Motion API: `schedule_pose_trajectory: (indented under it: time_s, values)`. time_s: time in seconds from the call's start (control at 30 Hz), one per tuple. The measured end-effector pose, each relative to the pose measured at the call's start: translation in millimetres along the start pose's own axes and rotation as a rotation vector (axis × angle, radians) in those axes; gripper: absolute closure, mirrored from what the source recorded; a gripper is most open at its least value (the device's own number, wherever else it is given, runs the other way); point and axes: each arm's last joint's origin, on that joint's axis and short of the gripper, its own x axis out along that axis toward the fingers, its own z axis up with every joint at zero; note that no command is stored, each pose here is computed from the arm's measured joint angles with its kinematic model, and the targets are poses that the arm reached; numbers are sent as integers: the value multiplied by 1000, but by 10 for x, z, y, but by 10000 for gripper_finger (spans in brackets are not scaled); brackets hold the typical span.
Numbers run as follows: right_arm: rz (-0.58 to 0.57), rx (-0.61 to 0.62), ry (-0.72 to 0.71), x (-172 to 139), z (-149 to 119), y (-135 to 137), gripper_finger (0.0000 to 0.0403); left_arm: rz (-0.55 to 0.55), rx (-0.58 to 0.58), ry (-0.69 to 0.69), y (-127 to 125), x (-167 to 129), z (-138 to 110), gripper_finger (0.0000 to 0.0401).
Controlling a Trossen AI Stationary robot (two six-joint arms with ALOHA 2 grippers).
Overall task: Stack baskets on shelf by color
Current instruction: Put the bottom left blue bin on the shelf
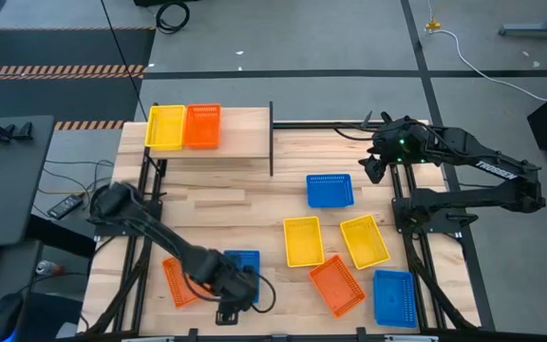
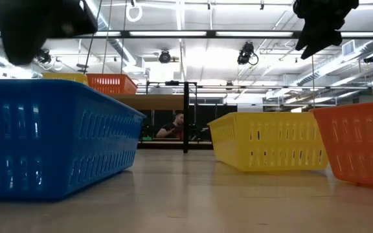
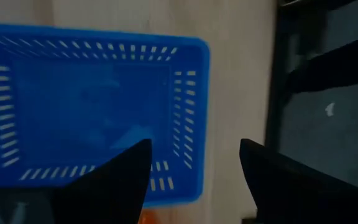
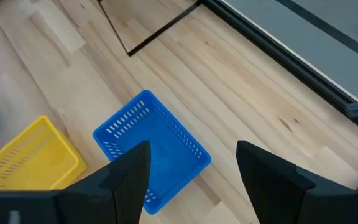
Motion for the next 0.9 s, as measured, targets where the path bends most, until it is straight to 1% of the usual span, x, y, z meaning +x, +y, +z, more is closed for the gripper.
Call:
schedule_pose_trajectory:
  time_s: [0.13,0.23,0.33,0.4,0.43,0.5,0.53,0.57,0.6,0.7,0.9]
  values:
    - [-1,0,1,0,-1,-1,159,1,-23,40,-4,243,21,150]
    - [-2,-1,7,0,-6,-2,159,3,-40,63,13,337,28,155]
    - [-2,-2,8,0,-8,-2,159,11,-44,73,36,381,38,176]
    - [-2,-2,9,0,-9,-2,159,11,-48,69,59,375,58,210]
    - [-3,-3,9,0,-9,-3,159,11,-48,67,74,374,70,234]
    - [-3,-10,10,0,-9,-3,159,13,-40,67,114,369,97,296]
    - [-3,-17,10,0,-9,-3,159,14,-38,65,137,360,118,334]
    - [-1,-21,10,0,-9,-2,159,11,-38,65,162,345,147,365]
    - [1,-24,11,0,-10,-2,159,6,-49,61,190,324,185,380]
    - [4,-31,12,0,-10,-1,159,18,-76,47,264,180,325,386]
    - [0,-49,9,1,-5,-8,159,143,-5,-7,413,-405,639,390]
